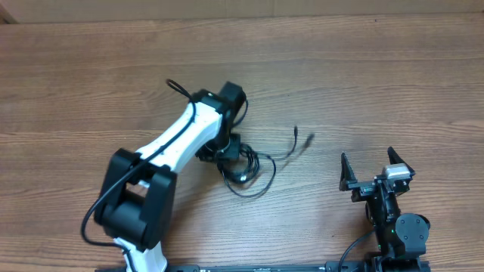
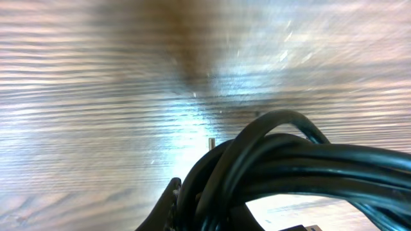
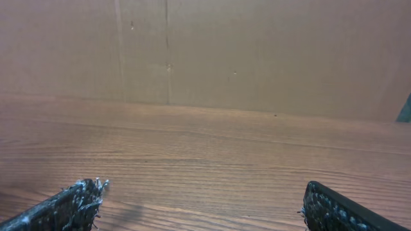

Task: Untangle cables
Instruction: 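Lift the black cable coil upward with the left gripper, then swing the right gripper inward toward the coil held by the left gripper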

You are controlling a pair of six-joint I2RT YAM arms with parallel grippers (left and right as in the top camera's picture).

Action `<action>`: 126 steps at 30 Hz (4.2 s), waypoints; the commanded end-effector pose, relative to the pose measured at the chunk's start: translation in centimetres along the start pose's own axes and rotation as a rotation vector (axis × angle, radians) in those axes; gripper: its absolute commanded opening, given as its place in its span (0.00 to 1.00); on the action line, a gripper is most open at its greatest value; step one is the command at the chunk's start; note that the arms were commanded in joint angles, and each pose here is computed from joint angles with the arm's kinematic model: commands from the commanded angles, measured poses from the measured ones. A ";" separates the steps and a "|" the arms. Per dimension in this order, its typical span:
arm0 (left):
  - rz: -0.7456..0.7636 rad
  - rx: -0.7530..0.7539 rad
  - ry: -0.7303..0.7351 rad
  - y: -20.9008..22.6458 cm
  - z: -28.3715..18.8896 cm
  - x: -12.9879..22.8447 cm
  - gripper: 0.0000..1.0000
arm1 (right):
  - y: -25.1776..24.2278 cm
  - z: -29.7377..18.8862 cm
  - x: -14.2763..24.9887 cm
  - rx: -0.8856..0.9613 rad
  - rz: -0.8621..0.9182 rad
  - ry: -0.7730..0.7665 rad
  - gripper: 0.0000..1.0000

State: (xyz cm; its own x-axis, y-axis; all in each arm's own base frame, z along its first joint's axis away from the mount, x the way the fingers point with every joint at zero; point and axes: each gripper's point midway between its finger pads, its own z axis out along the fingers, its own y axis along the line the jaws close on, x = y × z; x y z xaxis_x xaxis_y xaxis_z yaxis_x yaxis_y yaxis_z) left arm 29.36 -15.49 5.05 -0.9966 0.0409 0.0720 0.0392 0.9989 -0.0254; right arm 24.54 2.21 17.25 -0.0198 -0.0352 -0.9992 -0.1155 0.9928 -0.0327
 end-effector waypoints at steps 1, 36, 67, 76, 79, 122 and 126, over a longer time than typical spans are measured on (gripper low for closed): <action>-0.082 0.091 -0.150 -0.4 -6.2 -1.3 0.04 | -0.3 0.0 0.2 0.016 -0.002 -0.002 1.00; -0.630 0.130 -0.261 4.0 -12.1 8.8 0.05 | -0.3 0.0 0.2 0.016 -0.002 -0.002 1.00; -0.546 0.153 -0.277 1.3 -11.3 7.6 0.04 | 13.4 -6.5 -0.7 -0.789 1.235 0.553 1.00; -0.514 0.148 -0.277 1.3 -11.3 7.6 0.04 | 12.0 -5.0 -1.2 -0.724 1.102 0.397 0.89; -0.512 0.147 -0.278 1.3 -11.3 7.6 0.04 | 11.7 -4.8 -1.4 -0.698 1.110 0.391 0.89; -0.205 0.264 -0.318 -1.8 -12.2 6.3 0.04 | 18.3 -2.7 -1.5 -0.502 0.858 0.803 0.73; -0.280 0.296 -0.297 -2.1 -12.3 6.5 0.04 | 20.3 -1.9 -1.3 -0.510 0.871 0.806 0.73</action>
State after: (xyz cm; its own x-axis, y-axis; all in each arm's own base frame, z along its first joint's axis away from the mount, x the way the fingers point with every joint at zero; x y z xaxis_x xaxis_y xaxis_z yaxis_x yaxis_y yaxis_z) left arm 24.24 -16.03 17.90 -0.9516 -0.1983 -0.2349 -0.1315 0.9533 -0.2720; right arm 18.66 21.85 17.47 -0.8828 0.2748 -0.3810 -0.1768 0.5571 0.8114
